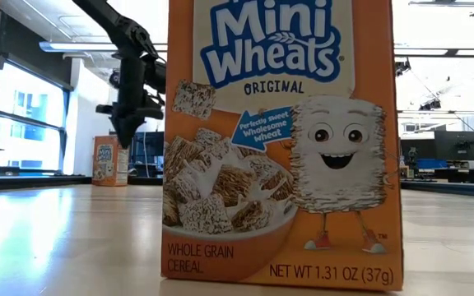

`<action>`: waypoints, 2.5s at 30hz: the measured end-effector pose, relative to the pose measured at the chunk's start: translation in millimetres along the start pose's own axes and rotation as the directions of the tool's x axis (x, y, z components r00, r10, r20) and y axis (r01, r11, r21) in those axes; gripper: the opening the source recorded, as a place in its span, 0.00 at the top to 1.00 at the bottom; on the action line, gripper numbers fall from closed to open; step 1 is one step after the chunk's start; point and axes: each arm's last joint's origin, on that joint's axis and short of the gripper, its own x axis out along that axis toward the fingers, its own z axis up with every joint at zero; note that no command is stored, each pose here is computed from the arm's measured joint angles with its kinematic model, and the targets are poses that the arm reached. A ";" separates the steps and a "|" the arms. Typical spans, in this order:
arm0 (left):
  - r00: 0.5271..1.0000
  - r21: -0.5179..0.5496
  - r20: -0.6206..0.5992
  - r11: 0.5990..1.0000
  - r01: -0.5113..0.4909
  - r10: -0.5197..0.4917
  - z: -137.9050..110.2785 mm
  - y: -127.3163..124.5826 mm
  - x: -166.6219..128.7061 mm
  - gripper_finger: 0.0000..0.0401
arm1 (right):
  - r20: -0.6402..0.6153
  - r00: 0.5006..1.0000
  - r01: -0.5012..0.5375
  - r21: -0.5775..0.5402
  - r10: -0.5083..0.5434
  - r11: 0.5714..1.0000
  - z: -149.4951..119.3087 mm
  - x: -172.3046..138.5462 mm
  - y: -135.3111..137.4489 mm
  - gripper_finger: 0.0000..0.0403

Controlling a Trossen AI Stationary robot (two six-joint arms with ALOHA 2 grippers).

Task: Stack cereal on shelf
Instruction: Put the top orange cereal box on the shelf aligned with the orange cereal box

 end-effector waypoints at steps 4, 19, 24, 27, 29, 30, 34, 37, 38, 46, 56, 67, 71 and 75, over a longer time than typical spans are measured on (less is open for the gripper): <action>1.000 -0.008 -0.007 1.000 0.002 -0.002 -0.8 -0.9 -0.8 1.00 | 0.000 1.000 0.004 0.009 -0.004 1.000 0.0 0.0 -0.1 1.00; 0.991 -0.059 -0.071 0.991 -0.119 0.115 -10.5 1.2 1.9 1.00 | 0.003 1.000 0.007 0.011 -0.007 1.000 0.3 0.0 -0.3 1.00; 0.997 -0.106 0.026 0.992 -0.075 0.078 -0.6 -1.5 2.3 1.00 | 0.003 1.000 0.019 0.011 -0.019 1.000 0.3 0.0 -0.5 1.00; 0.996 -0.122 0.056 0.991 -0.059 0.067 2.4 -2.2 2.2 1.00 | 0.003 1.000 0.019 0.011 -0.019 1.000 0.3 0.0 -0.6 1.00; 0.996 -0.127 0.066 0.990 -0.056 0.065 3.4 -2.2 2.2 1.00 | 0.003 1.000 0.019 0.011 -0.019 1.000 0.3 0.0 -0.6 1.00; 0.995 -0.128 0.070 0.990 -0.055 0.065 3.9 -1.9 2.2 1.00 | 0.003 1.000 0.019 0.011 -0.019 1.000 0.3 0.0 -0.6 1.00; 0.991 -0.146 0.125 0.989 -0.029 0.048 9.8 -1.1 2.1 1.00 | 0.002 1.000 0.027 0.011 -0.027 1.000 0.3 0.0 -0.8 1.00; 0.987 -0.164 0.159 0.986 0.000 0.026 14.3 2.1 2.4 1.00 | 0.002 1.000 0.027 0.016 -0.027 1.000 0.3 0.0 -0.8 1.00; 0.986 -0.171 0.166 0.985 0.011 0.018 15.5 3.9 2.7 1.00 | 0.002 1.000 0.027 0.021 -0.027 0.999 0.3 0.0 -0.8 1.00; 0.975 -0.024 0.204 0.995 0.100 -0.093 23.1 7.9 -5.1 1.00 | 0.002 1.000 0.027 0.037 -0.027 0.999 0.3 0.0 -0.8 1.00; 0.976 0.473 0.178 0.880 0.029 -0.128 18.9 12.7 -88.8 0.89 | 0.002 1.000 0.026 0.025 -0.026 0.999 0.3 0.0 -0.8 1.00; 1.000 0.509 0.026 0.861 -0.018 0.005 13.3 26.1 -54.7 0.45 | 0.003 1.000 -0.011 0.010 0.011 1.000 0.3 0.0 0.3 1.00; 0.997 0.522 0.047 0.850 -0.071 0.054 14.8 26.7 -51.3 0.38 | 0.004 1.000 -0.021 0.010 0.021 1.000 0.3 0.0 0.6 1.00; 0.997 0.523 0.041 0.849 -0.076 0.064 16.7 30.9 -47.3 0.37 | 0.004 1.000 -0.031 0.011 0.031 0.999 0.3 0.0 0.9 1.00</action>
